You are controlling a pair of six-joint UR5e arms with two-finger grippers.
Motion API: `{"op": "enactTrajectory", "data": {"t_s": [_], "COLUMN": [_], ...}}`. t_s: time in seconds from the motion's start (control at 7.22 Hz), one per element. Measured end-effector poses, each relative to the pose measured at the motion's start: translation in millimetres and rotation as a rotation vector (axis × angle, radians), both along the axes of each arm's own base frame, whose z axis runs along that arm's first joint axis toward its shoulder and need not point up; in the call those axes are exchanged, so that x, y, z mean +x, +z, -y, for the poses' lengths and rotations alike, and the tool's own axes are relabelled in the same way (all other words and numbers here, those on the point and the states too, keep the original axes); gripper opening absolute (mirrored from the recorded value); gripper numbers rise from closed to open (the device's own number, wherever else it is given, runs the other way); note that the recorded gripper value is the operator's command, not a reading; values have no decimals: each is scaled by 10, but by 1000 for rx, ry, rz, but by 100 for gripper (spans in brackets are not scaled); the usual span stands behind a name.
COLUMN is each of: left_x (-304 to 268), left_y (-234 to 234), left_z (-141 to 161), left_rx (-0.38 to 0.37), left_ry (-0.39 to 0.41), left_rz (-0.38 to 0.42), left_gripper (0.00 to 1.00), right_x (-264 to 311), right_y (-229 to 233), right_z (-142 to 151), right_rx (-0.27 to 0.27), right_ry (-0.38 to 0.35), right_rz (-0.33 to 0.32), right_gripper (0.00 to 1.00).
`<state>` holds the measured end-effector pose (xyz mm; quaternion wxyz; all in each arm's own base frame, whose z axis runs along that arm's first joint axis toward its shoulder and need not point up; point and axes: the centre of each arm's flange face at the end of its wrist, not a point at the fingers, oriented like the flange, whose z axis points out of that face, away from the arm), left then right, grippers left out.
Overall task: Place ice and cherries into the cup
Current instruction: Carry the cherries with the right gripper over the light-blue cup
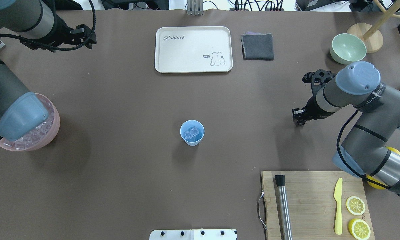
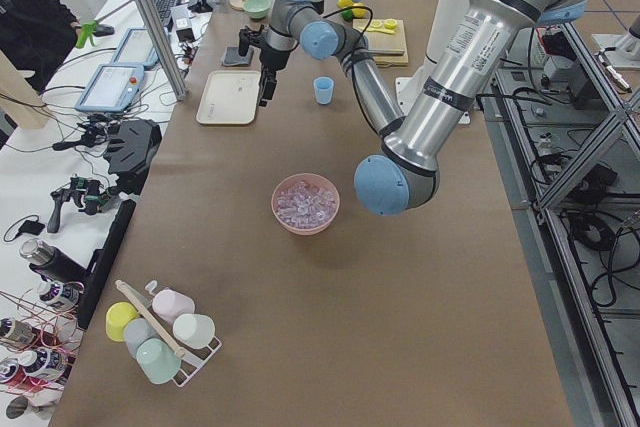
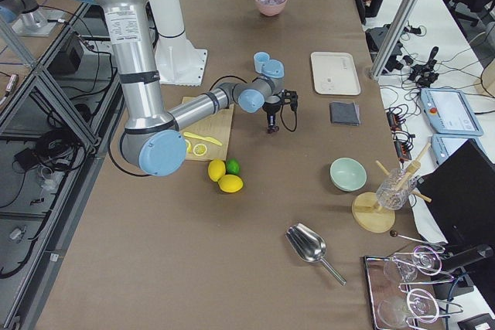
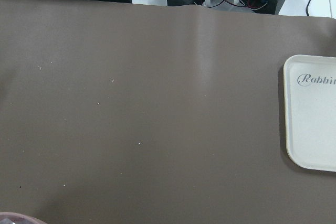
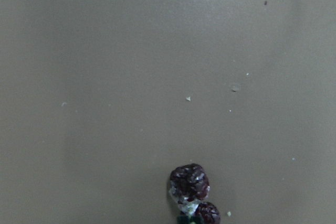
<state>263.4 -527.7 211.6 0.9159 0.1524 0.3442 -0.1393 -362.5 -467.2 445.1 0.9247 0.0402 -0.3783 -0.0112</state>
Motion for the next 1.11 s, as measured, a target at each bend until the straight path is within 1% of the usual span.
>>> {"op": "enactTrajectory", "data": {"t_s": [0.14,0.28,0.42,0.55,0.69,0.83,0.97,1.11], "left_x": [-26,-142,-338,-597,-901,-1249,-1577,-1879], "left_y": [1,12,89,278,570,947,1326,1656], "left_z": [9,54,116,182,238,265,239,199], "left_rx": [-5,-1,12,26,38,32,7,-16], "left_ry": [1,10,43,92,154,207,235,247], "left_rz": [-6,-7,5,34,77,114,138,158], "left_gripper": [98,98,98,98,98,98,98,98], "right_x": [52,97,77,-3,-116,-244,-417,-661], "right_y": [-132,-406,-781,-1229,-1765,-2297,-2744,-3040], "right_z": [20,80,166,269,368,414,393,295], "right_rx": [17,48,88,122,140,145,144,150], "right_ry": [7,18,25,27,27,29,33,30], "right_rz": [19,56,100,137,158,176,200,213], "right_gripper": [0,0,0,0,0,0,0,0]}}
